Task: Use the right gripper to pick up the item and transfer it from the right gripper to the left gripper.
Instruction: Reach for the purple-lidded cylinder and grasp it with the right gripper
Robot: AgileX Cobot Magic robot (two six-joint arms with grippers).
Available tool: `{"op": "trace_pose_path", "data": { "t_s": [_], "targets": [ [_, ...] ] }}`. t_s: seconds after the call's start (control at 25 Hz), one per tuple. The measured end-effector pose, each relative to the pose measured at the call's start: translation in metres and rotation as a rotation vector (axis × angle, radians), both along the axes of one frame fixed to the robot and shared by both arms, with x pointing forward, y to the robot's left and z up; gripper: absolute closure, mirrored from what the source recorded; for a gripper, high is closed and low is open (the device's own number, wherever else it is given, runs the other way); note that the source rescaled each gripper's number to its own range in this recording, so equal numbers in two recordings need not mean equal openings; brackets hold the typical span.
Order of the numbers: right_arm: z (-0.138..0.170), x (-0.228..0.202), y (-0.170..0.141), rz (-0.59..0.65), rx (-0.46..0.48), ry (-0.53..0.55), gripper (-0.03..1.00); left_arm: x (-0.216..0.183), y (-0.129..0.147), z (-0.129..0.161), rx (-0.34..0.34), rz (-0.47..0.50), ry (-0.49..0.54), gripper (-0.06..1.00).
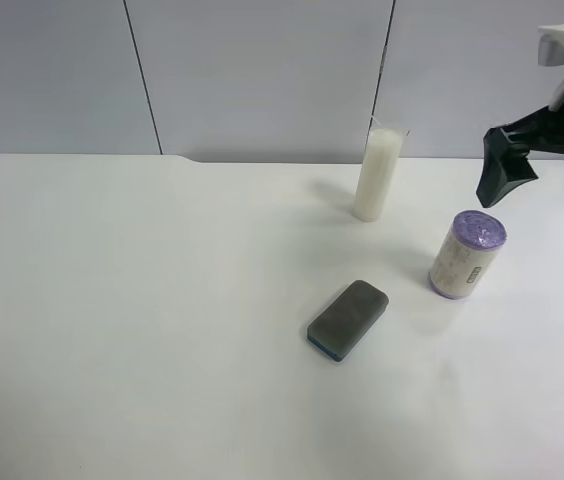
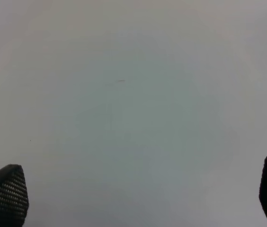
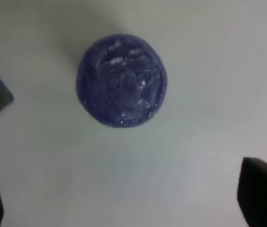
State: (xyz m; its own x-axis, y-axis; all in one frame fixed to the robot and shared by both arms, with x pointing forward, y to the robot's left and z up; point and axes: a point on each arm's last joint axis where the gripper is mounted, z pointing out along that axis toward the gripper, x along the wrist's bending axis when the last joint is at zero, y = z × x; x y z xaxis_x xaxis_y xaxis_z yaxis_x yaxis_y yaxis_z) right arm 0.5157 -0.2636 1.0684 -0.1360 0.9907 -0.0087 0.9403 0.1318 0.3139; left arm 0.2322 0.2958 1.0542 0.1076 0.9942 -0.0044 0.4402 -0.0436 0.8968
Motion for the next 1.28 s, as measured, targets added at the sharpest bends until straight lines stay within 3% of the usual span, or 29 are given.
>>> {"op": "trace_pose_path", "data": {
  "t_s": [0.28, 1.28],
  "targets": [
    [-0.025, 0.016, 0.002, 0.007, -0.012, 0.076, -0.03, 0.0, 0.0, 0.0, 0.0, 0.0, 0.0, -0.06],
    [-0.098, 0.058, 0.007, 0.043, -0.028, 0.137, -0.03, 0.0, 0.0, 0.0, 0.0, 0.0, 0.0, -0.06]
  ]
}}
